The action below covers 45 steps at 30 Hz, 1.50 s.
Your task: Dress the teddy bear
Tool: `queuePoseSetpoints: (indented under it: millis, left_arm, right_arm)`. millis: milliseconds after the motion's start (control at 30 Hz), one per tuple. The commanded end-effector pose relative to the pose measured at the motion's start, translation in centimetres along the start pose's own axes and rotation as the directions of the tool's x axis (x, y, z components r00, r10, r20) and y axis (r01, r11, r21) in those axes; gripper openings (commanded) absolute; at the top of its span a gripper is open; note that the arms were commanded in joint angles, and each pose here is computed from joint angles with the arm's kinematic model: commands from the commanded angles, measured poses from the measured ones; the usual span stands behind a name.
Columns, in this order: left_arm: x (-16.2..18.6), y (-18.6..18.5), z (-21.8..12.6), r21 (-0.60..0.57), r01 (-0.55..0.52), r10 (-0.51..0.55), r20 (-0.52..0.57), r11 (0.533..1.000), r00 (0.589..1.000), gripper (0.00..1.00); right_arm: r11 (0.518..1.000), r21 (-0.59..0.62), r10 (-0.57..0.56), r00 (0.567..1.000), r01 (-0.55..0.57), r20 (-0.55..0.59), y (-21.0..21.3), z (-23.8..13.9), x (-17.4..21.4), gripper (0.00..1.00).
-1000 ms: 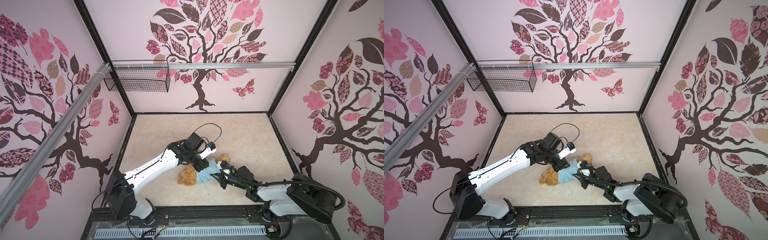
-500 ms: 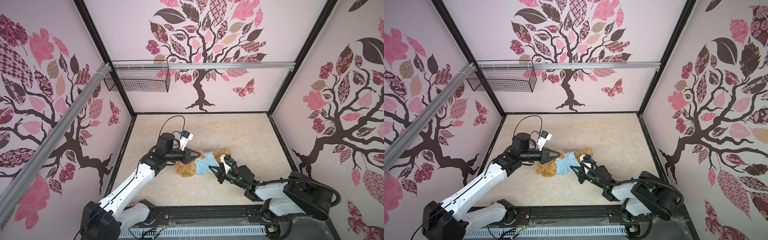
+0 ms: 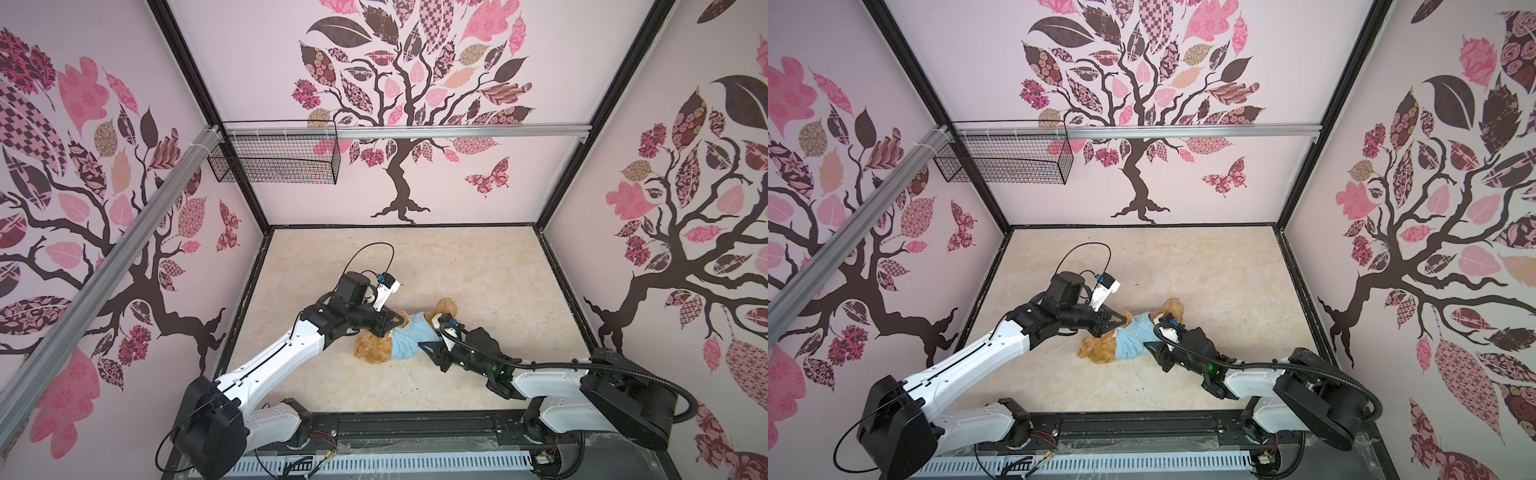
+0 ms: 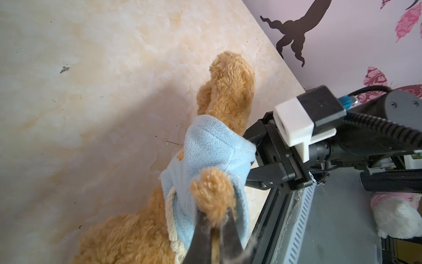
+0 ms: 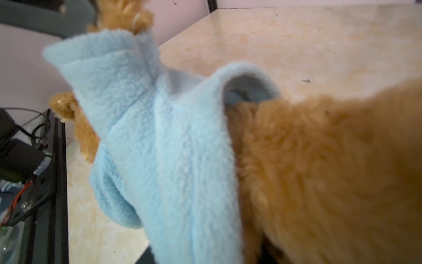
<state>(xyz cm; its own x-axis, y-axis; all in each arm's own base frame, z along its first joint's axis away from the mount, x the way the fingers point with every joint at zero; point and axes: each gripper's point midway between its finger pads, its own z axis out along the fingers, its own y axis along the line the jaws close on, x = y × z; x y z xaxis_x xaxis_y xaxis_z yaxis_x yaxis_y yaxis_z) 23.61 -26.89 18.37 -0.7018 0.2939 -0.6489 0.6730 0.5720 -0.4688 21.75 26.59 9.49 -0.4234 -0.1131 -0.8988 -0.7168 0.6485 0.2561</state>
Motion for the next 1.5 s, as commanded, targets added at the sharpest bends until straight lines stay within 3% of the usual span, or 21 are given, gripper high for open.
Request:
queuePoseSetpoints:
  millis: [0, 100, 133, 267, 433, 633, 733, 867, 1000, 1067, 1133, 1300, 1467]
  left_arm:
    - [-3.3, -1.2, -1.0, 0.005, -0.072, 0.071, 0.072, 0.997, 0.995, 0.00]
    - [-2.8, -1.4, -0.5, 0.043, -0.068, 0.066, 0.050, 0.997, 0.997, 0.00]
    - [-2.7, -1.7, -0.2, 0.062, -0.066, 0.063, 0.040, 0.996, 0.997, 0.00]
    - [-2.4, -1.8, 0.2, 0.079, -0.064, 0.063, 0.017, 0.995, 0.998, 0.00]
    - [-2.4, -2.3, 0.3, 0.110, -0.060, 0.059, 0.010, 0.992, 0.998, 0.00]
    - [-2.2, -2.7, 0.4, 0.132, -0.059, 0.059, 0.002, 0.990, 0.998, 0.00]
    - [-2.2, -3.1, 0.3, 0.144, -0.066, 0.067, 0.000, 0.987, 0.998, 0.00]
    - [-2.5, -3.6, 0.0, 0.154, -0.080, 0.080, 0.007, 0.985, 0.997, 0.00]
    - [-3.8, -4.4, -1.0, 0.153, -0.121, 0.116, 0.044, 0.981, 0.992, 0.00]
    - [-4.7, -4.4, -1.4, 0.135, -0.150, 0.141, 0.073, 0.979, 0.987, 0.00]
    - [-5.4, -4.1, -1.6, 0.104, -0.174, 0.164, 0.096, 0.979, 0.982, 0.00]
    - [-6.6, 0.1, -0.9, -0.111, -0.229, 0.237, 0.069, 0.967, 0.969, 0.00]
    - [-10.0, 4.2, -1.0, -0.351, -0.260, 0.307, 0.082, 0.899, 0.948, 0.00]
  right_arm:
    - [0.985, 0.162, -0.053, 0.997, 0.062, -0.057, -2.6, -1.6, -0.1, 0.57]
    - [0.972, 0.205, -0.116, 0.993, 0.115, -0.007, -2.8, -3.2, -2.5, 0.77]
    - [0.971, 0.201, -0.140, 0.990, 0.133, 0.019, -2.5, -3.7, -3.4, 0.80]
    - [0.972, 0.152, -0.198, 0.973, 0.180, 0.117, -0.8, -5.0, -6.6, 0.80]
    - [0.953, -0.012, -0.290, 0.925, 0.302, 0.245, 3.2, -5.4, -9.4, 0.77]
    - [0.911, -0.124, -0.355, 0.900, 0.394, 0.254, 5.3, -2.1, -9.8, 0.74]
    - [0.911, -0.127, -0.353, 0.903, 0.391, 0.246, 5.1, 0.2, -9.7, 0.70]
    - [0.934, -0.108, -0.321, 0.933, 0.340, 0.162, 3.6, 2.7, -7.5, 0.44]
    - [0.961, -0.059, -0.264, 0.961, 0.269, 0.089, 1.7, 2.4, -4.3, 0.36]
    - [0.970, -0.051, -0.234, 0.970, 0.238, 0.060, 1.3, 2.2, -3.3, 0.38]
    - [0.976, -0.054, -0.209, 0.975, 0.213, 0.069, 1.5, 1.8, -3.7, 0.49]
    - [0.979, -0.071, -0.176, 0.967, 0.192, 0.184, 2.9, -0.1, -8.9, 0.70]
    - [0.999, -0.029, -0.036, 0.963, 0.046, 0.265, 0.0, -2.7, -13.1, 0.73]
